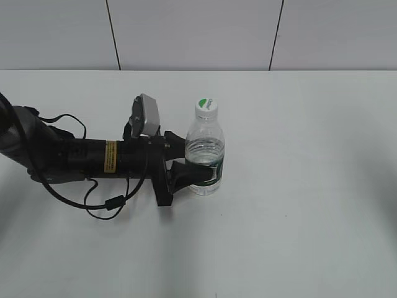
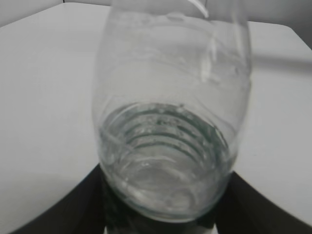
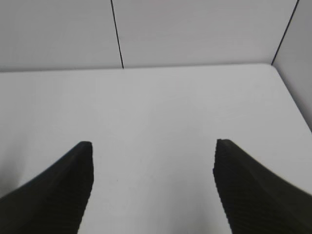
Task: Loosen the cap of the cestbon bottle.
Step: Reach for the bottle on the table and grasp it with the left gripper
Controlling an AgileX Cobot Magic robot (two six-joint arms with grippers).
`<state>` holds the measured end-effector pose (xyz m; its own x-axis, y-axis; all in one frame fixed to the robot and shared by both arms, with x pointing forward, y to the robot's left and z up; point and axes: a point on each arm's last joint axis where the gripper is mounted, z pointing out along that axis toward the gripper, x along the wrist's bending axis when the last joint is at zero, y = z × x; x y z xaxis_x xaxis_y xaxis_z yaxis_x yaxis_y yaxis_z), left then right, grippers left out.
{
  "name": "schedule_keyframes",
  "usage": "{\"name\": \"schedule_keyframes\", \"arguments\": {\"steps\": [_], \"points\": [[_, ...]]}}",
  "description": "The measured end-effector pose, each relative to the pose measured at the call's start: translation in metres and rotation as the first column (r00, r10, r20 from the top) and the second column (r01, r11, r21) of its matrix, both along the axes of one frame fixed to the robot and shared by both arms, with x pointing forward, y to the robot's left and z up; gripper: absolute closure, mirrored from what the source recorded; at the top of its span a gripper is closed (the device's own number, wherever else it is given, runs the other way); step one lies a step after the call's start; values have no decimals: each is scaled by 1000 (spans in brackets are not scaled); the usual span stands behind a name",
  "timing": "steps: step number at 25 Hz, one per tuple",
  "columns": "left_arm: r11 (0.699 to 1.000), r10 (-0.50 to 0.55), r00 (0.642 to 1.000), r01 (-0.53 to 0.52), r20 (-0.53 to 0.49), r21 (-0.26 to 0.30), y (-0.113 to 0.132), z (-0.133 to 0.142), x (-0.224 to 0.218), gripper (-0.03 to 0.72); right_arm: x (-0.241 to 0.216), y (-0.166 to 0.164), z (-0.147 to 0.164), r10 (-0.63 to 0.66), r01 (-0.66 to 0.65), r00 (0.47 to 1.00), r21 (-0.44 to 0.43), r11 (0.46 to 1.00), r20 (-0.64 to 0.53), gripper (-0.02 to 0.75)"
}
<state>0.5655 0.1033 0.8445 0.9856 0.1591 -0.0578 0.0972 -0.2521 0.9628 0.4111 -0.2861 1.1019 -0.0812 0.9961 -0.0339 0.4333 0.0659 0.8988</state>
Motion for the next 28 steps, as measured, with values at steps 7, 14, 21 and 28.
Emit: {"name": "schedule_keyframes", "arguments": {"steps": [7, 14, 21, 28], "points": [[1000, 2, 1000, -2, 0, 0, 0, 0, 0, 325, 41, 2, 6, -17, 7, 936, -31, 1000, -351, 150], [1000, 1, 1000, -1, 0, -2, 0, 0, 0, 338, 85, 5, 10, -44, 17, 782, -49, 999, -622, 190], [998, -68, 998, 68, 11, 9, -1, 0, -5, 342, 132, 17, 21, 12, 10, 734, 29, 1000, -679, 320], [992, -127, 992, 127, 19, 16, -1, -1, -10, 344, 142, 61, 28, 177, -129, 731, 122, 984, -659, 344]]}}
